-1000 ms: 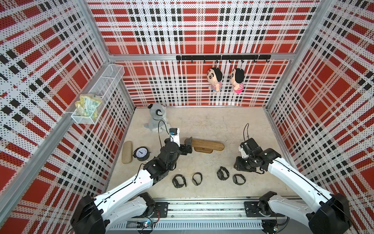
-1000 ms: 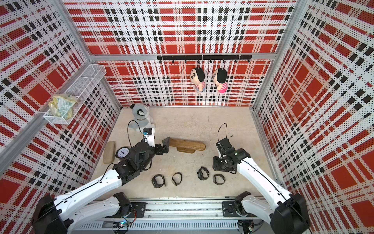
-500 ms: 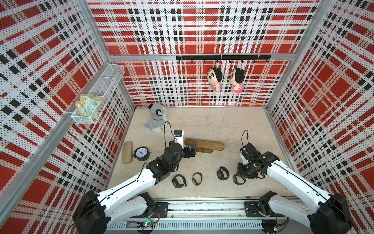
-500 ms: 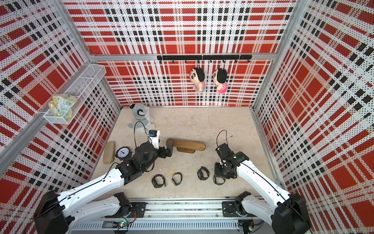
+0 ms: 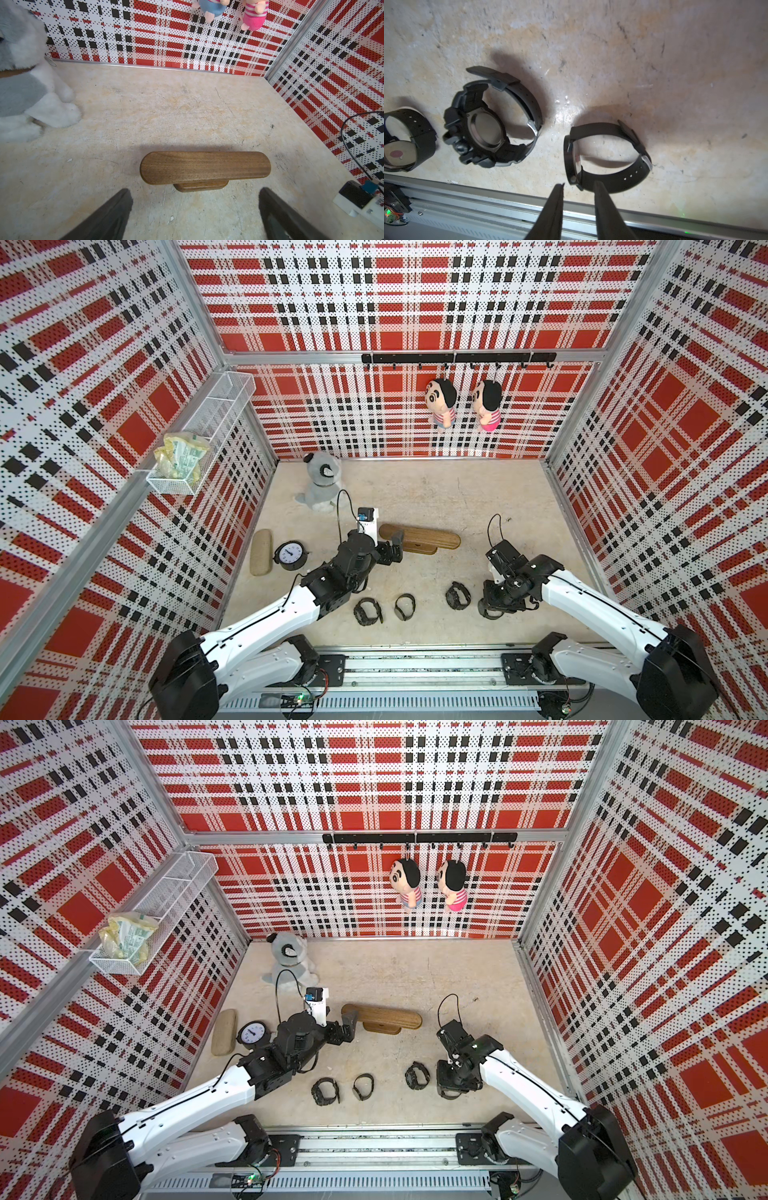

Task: Place watch on stand
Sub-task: Pick up the watch at the center of the board.

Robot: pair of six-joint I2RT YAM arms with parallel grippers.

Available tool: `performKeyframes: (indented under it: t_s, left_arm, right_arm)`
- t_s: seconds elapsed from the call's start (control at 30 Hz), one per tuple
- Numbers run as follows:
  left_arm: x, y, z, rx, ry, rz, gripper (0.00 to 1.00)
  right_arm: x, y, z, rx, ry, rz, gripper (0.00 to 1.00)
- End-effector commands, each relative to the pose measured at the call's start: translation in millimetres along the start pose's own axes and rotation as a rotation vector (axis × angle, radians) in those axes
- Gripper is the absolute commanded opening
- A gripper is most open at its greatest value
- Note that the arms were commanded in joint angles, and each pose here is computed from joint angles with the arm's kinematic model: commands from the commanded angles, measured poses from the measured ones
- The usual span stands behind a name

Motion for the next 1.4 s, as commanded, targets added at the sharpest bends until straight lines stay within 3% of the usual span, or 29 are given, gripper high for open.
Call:
performKeyframes:
  t_s: [0.0, 1.37]
  left_arm:
    - [-7, 2, -1, -0.012, -0.003, 0.013, 0.98]
    - [-16, 1, 0, -0.014, -0.007, 0.027, 0.98]
  right_arm:
    - [2, 4, 1, -0.002, -0.008, -0.006, 0.33]
    - [7, 24, -5, -0.052, -0.027, 0.004, 0.25]
Point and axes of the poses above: each gripper's point midway between its finger pads, its own y axis out along the fingers, its own z axis along the line the jaws close on, x = y × z, the point moved 2 cm from there along -y, back along the fingers, and after that the axes turned 15 degrees about -y, right-handed, at the moved point
